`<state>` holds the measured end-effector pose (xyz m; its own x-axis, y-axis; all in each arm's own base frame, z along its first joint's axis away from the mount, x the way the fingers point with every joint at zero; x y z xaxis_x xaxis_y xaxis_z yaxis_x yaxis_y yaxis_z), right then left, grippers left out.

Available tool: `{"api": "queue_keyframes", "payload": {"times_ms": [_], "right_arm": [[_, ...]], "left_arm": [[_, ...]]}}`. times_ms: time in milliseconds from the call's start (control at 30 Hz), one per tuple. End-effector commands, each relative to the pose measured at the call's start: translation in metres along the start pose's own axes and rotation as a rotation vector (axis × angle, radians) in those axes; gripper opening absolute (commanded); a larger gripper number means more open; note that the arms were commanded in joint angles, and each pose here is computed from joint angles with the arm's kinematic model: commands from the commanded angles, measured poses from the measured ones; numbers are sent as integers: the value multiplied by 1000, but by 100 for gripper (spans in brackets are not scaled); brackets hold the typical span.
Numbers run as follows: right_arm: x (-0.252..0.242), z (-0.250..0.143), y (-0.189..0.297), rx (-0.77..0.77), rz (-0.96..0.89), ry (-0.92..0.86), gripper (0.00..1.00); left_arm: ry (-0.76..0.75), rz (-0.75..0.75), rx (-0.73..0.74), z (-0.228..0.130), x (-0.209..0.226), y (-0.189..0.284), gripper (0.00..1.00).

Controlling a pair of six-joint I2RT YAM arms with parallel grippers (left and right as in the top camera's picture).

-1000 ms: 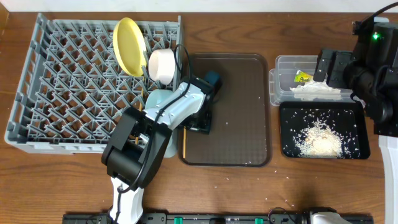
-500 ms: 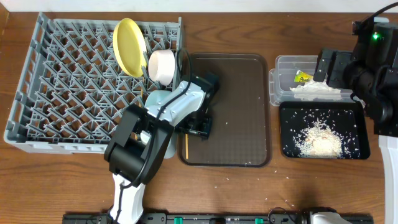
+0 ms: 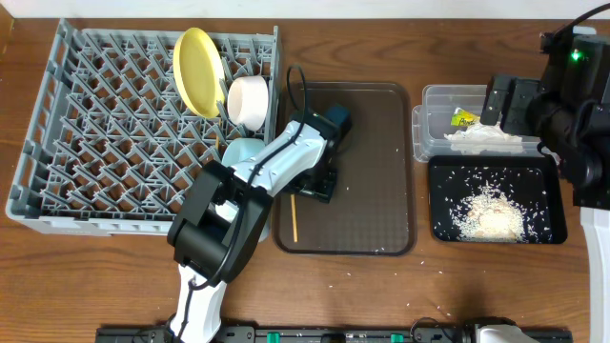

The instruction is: Sort waste into correct bins and load items into the dishwasher

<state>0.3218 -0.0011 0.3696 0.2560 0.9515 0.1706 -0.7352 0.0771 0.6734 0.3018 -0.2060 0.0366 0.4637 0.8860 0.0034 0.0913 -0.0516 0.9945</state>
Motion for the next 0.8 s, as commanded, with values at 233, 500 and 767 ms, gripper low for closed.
{"api": "queue_keyframes", "payload": {"times_ms": [233,500,767], "right_arm": [[-3,1,1,-6,-15,-14,99],[-3,1,1,-6,-15,-14,99],[-3,1,1,-5,-15,-14,99]], "left_arm": [[90,118,-73,20,18,16,63],[192,175,-76,17,31,10,62],[194,181,-38,2,35,-15,52]]}}
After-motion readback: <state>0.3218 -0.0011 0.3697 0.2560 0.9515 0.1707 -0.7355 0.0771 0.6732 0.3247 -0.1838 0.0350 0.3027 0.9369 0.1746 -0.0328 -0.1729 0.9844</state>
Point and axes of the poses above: each gripper's point midway between its finger pads, its own y axis back along the fingers, its own x axis along the line the jaws close on, z = x × y, the point moved 3 cm from there along y, back along the fingers, and after that the axes turned 11 degrees about -y, right-handed, at the moved point
